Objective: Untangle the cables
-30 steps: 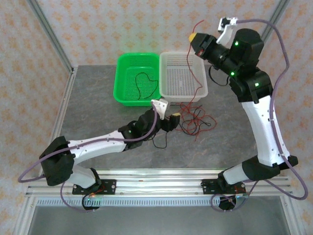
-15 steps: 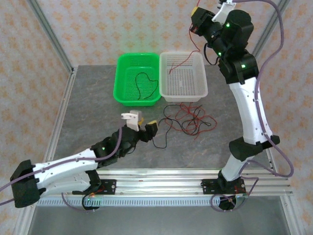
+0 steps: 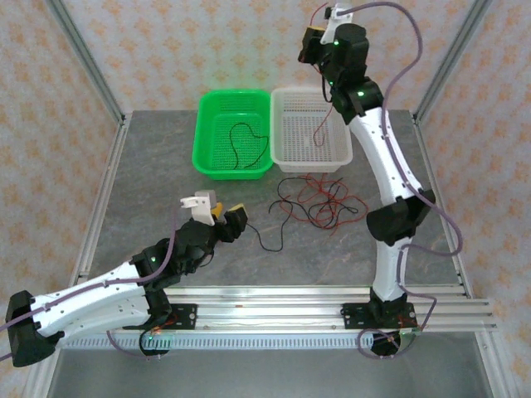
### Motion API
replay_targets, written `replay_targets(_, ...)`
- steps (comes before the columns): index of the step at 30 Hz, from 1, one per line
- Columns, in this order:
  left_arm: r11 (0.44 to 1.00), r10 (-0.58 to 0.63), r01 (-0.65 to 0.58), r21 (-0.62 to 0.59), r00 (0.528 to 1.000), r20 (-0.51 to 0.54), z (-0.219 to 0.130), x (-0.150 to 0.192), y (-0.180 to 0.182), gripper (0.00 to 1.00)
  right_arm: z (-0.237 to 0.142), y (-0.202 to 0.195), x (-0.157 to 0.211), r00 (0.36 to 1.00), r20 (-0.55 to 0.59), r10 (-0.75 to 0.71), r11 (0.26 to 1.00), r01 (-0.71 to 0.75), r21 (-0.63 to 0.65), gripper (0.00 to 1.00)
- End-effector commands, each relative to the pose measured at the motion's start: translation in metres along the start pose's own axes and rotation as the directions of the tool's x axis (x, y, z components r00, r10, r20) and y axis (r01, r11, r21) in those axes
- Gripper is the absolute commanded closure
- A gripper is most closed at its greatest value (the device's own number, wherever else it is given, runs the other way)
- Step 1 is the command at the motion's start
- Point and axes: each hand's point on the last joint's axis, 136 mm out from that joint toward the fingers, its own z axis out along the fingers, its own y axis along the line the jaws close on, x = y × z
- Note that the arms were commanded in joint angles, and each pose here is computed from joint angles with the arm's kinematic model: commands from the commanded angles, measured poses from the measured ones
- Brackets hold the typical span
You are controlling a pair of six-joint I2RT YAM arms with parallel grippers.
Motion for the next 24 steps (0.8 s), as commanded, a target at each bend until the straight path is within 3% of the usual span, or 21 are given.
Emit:
replay_targets(1, 1.000, -0.012, 0.012, -0.022, 1.000, -0.024, -0.001, 0.006, 0.002, 0.28, 0.015, -0.013, 0.020, 0.999, -0.023, -0.039, 0.998, 0.039, 0.038, 1.00)
replay_targets(8, 1.000, -0.012, 0.011, -0.022, 1.000, -0.028, -0.002, 0.005, 0.000, 0.28, 0.040, -0.060, 0.133, 0.968, -0.252, -0.013, 0.978, 0.064, 0.198, 1.00)
replay_targets(14, 0.999, -0.010, 0.009, -0.034, 1.000, -0.020, -0.002, 0.002, 0.000, 0.28, 0.040, -0.093, 0.233, 0.879, -0.469, 0.083, 0.944, 0.081, 0.319, 1.00)
replay_targets(24, 0.999, -0.006, 0.004, -0.052, 0.999, -0.033, 0.002, 0.004, -0.001, 0.28, 0.030, -0.117, 0.345, 0.734, -0.635, 0.240, 0.906, 0.065, 0.417, 1.00)
